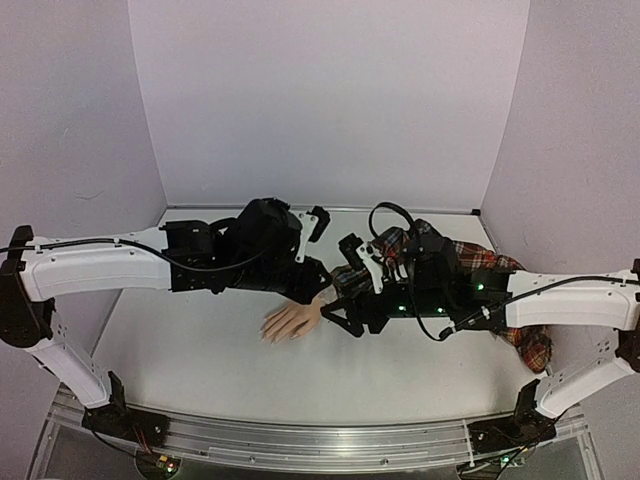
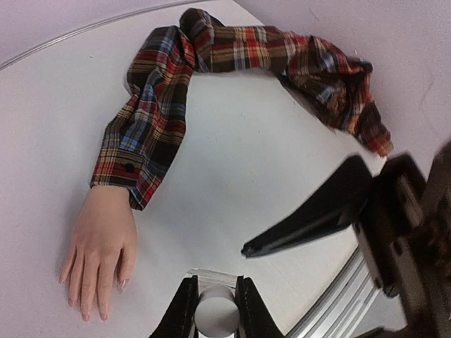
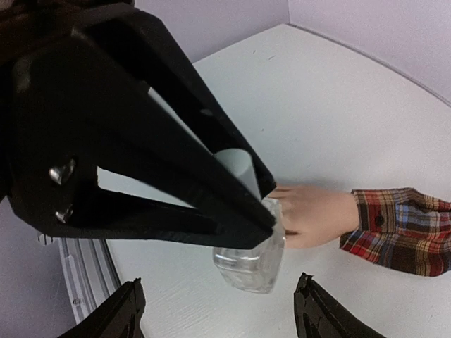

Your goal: Paint the nails

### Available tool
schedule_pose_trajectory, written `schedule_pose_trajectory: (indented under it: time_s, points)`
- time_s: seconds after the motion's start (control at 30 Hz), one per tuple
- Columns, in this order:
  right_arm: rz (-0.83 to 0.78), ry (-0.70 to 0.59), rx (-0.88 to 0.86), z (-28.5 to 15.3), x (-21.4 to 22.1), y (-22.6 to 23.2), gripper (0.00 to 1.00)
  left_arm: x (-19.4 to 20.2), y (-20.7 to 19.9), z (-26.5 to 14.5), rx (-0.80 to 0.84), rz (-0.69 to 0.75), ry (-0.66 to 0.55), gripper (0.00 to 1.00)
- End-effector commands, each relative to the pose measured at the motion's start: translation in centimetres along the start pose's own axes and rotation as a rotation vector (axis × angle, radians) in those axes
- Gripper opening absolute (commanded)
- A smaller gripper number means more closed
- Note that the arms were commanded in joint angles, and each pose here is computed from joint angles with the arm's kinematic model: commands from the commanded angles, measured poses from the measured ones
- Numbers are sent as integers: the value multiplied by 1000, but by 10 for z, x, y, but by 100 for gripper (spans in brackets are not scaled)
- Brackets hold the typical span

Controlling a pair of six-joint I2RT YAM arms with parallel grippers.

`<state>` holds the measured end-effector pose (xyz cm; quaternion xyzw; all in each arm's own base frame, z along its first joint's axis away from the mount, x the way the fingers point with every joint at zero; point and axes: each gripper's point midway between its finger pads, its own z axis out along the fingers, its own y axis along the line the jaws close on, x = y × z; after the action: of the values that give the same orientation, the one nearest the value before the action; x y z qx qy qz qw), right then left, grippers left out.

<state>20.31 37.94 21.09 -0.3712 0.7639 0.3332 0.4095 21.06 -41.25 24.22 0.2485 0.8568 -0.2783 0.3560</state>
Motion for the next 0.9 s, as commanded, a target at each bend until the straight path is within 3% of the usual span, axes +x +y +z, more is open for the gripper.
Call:
schedule_pose_trajectory:
  time_s: [0.0, 0.43, 0.67, 0.8, 0.87]
  points:
    - [-87, -128, 75, 9, -33, -5, 68, -24, 10, -11, -87, -152, -32, 0]
    - [-76, -217, 162, 20, -48, -16, 46, -22, 2, -11, -35, -170, -30, 0]
    - [-71, -208, 162, 28, -47, -15, 22, -21, 1, -13, -24, -169, -30, 0]
    - [-66, -206, 173, 28, -45, -18, 2, -24, 2, -17, -23, -173, -41, 0]
    - [-64, -206, 172, 26, -44, -17, 0, -24, 2, -20, -22, -175, -48, 3]
